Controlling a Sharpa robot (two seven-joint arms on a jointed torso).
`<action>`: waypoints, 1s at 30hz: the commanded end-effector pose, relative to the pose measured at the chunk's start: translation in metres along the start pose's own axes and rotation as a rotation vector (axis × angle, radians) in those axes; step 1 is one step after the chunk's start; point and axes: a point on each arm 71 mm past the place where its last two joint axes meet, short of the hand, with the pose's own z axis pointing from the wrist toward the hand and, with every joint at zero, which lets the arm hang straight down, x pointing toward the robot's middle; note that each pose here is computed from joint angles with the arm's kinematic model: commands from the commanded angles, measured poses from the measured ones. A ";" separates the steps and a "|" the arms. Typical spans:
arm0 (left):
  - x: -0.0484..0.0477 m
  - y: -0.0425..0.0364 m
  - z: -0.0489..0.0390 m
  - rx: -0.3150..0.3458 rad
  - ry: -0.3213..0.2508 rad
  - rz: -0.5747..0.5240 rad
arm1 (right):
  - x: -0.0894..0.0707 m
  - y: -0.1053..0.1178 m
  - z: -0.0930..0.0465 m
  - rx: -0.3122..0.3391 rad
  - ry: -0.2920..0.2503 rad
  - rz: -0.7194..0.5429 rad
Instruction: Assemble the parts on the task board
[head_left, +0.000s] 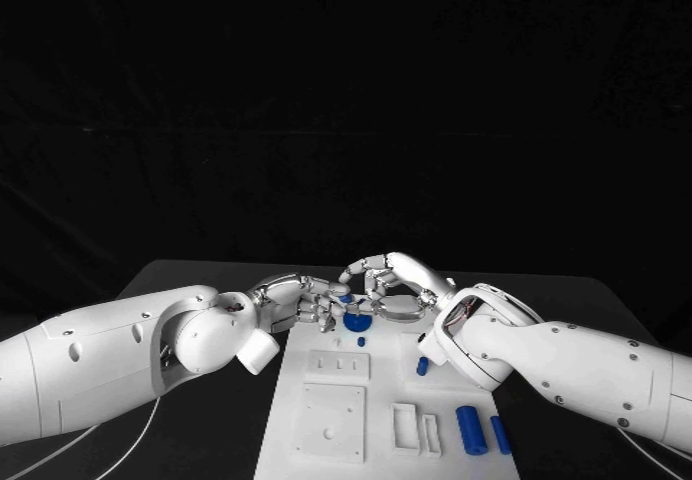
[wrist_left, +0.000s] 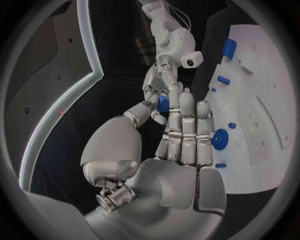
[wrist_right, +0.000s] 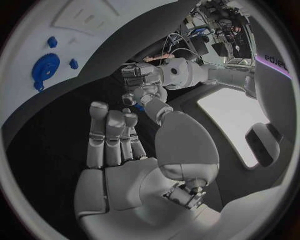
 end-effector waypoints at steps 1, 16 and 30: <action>0.0032 -0.0031 -0.0001 0.030 0.043 -0.013 | 0.003 0.004 -0.001 -0.021 0.030 0.035; 0.0000 -0.0036 -0.0021 0.038 0.042 -0.009 | 0.007 0.006 -0.006 0.011 0.038 0.147; 0.0009 -0.0035 -0.0024 0.038 0.057 0.003 | 0.005 0.002 -0.007 0.023 0.037 0.146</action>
